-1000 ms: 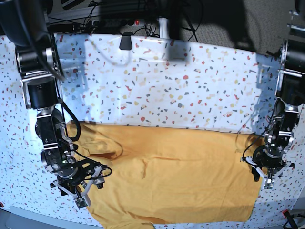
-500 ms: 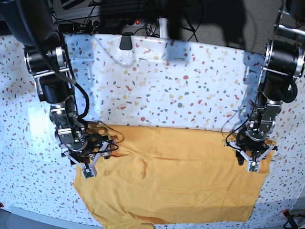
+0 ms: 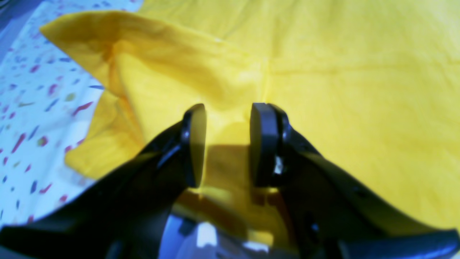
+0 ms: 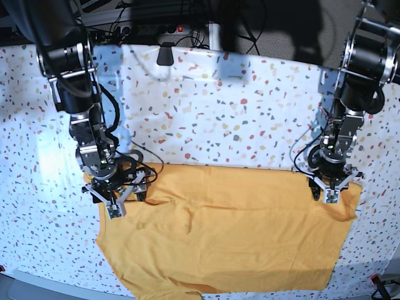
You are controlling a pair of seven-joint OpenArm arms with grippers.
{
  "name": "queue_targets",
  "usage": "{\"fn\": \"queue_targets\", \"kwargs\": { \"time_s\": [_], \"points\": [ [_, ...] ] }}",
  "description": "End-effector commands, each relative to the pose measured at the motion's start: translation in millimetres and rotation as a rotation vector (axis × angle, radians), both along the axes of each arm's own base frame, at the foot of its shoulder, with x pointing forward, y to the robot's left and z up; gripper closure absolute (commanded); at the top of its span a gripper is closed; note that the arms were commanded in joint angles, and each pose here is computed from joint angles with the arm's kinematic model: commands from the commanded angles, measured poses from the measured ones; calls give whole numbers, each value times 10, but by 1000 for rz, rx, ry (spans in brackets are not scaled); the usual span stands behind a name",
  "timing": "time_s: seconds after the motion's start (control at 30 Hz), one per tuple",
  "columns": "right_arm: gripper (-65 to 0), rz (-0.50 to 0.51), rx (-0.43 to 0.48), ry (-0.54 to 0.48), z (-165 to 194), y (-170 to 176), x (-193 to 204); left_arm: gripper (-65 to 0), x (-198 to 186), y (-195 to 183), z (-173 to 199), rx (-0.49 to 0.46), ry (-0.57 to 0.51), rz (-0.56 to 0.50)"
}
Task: Fold the T-shirt properly
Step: 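Lift the folded edge with both grippers and pull it back, unfolding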
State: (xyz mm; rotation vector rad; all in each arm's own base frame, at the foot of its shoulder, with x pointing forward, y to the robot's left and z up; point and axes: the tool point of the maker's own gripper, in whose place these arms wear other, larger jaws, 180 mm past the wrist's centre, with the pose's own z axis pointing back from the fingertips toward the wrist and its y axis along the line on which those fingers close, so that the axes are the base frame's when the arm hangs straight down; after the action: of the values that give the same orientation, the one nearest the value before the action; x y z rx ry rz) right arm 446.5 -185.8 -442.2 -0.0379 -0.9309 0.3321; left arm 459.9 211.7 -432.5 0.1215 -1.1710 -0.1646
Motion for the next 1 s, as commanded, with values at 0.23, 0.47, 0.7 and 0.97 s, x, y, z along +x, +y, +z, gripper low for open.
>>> {"fn": "queue_targets", "kwargs": {
  "time_s": [0.23, 0.47, 0.7, 0.97],
  "points": [
    [-426, -3, -53, 184, -306, -18, -393, -207, -78, -113, -30, 0, 72, -19],
    [-426, -9, -76, 247, -434, -98, -609, -206, -154, -99, -161, 8, 189, -9],
    [-425, -17, -118, 273, -491, -335, -804, -206, -353, -96, -369, -3, 345, -78],
    [-425, -12, -86, 334, -278, -378, -886, -200, -367, -118, -229, 40, 457, -98]
  ]
}}
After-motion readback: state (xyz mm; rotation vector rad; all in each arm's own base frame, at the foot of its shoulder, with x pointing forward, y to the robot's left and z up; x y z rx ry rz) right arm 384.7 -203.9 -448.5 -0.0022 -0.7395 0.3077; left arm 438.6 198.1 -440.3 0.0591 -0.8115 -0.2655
